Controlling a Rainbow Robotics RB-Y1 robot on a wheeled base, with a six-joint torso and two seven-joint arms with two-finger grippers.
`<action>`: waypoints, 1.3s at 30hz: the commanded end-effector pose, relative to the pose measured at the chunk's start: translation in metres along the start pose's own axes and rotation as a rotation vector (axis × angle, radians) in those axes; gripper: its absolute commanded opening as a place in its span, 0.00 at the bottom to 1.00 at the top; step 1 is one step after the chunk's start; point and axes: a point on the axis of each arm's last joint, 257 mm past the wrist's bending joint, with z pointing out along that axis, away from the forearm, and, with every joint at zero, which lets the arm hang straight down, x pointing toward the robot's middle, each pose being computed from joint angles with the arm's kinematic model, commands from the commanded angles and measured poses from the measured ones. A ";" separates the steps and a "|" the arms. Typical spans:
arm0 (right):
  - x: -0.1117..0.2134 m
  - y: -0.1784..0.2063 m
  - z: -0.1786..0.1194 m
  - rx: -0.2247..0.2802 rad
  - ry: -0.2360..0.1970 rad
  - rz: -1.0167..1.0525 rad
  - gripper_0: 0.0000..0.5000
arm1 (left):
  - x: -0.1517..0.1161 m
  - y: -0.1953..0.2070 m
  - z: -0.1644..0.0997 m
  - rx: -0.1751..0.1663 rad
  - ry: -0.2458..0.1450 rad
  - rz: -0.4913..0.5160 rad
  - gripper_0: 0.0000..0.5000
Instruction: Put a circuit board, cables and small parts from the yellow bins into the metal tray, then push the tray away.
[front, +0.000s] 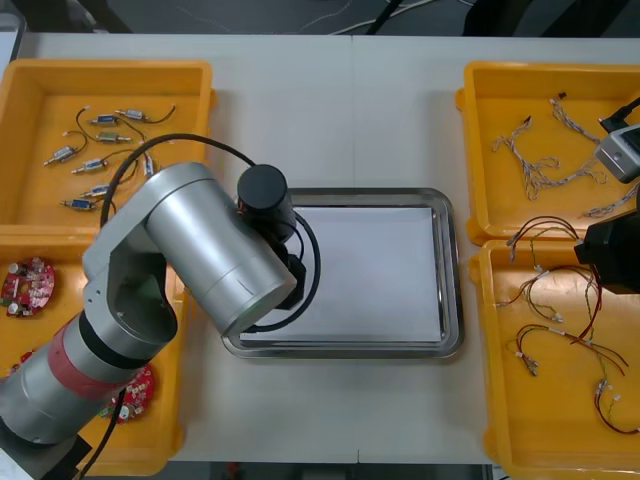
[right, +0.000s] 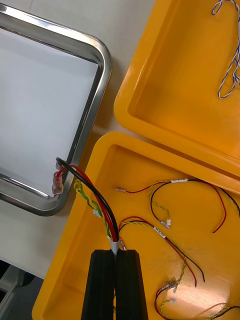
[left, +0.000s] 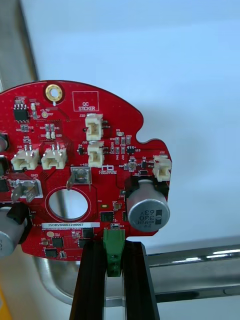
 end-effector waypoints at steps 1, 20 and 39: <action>0.006 -0.002 -0.004 0.026 0.016 -0.013 0.00 | 0.001 -0.035 -0.009 0.054 -0.024 -0.019 0.00; 0.006 -0.002 -0.004 0.026 0.016 -0.013 0.00 | 0.044 -0.041 0.016 0.056 0.033 0.026 0.00; 0.006 -0.002 -0.004 0.026 0.016 -0.013 0.00 | 0.044 -0.040 0.050 0.035 0.038 0.048 0.00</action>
